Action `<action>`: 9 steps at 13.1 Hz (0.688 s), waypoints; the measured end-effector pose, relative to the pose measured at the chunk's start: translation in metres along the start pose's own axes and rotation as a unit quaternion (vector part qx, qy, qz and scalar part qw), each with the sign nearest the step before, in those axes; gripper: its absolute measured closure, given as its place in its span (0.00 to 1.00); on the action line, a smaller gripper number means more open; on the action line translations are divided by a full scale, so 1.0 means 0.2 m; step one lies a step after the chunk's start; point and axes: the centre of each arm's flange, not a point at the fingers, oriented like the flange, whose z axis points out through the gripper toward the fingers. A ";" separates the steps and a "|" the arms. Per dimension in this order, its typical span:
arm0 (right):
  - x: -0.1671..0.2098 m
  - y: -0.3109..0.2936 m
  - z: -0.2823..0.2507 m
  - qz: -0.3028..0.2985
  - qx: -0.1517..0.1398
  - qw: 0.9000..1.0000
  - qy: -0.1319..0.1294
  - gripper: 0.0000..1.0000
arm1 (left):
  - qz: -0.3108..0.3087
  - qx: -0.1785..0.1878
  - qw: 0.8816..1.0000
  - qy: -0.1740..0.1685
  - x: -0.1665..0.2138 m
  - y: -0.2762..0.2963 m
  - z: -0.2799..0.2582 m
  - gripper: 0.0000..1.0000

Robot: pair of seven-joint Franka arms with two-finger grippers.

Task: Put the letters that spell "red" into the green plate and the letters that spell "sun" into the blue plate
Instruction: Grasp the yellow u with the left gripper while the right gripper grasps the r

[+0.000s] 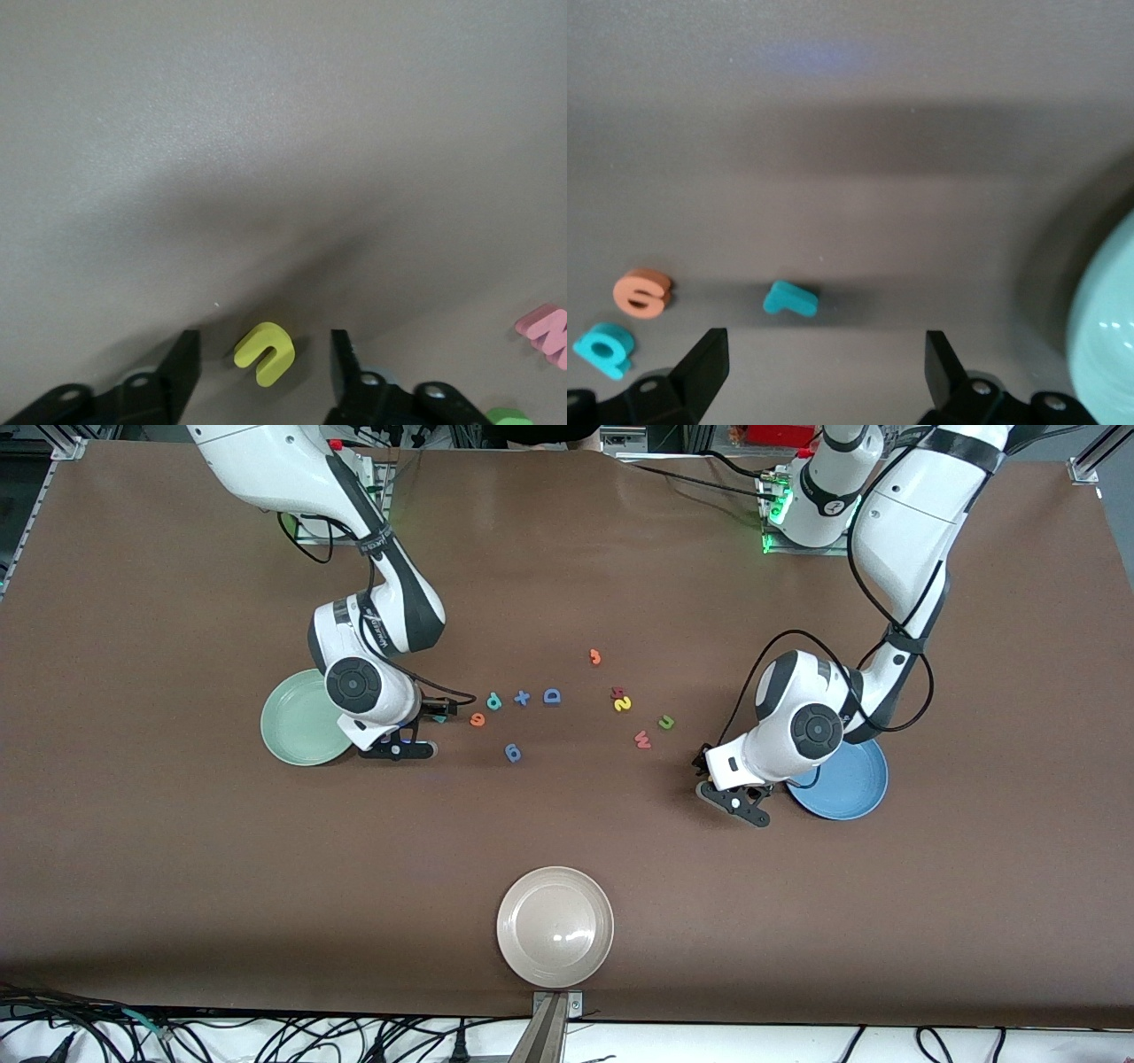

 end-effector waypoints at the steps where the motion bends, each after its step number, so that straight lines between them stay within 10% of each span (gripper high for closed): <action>1: 0.01 -0.01 0.03 0.006 0.008 1.000 0.002 0.02 | 0.000 0.000 1.000 -0.001 0.00 0.00 0.00 0.34; 6: -0.01 -0.08 0.14 0.014 0.018 1.000 -0.003 0.12 | 0.006 -0.002 1.000 -0.006 -0.01 0.04 0.03 0.36; 9: 0.00 -0.08 0.14 0.015 0.018 1.000 -0.002 0.26 | 0.004 0.000 1.000 -0.006 -0.01 0.03 0.03 0.62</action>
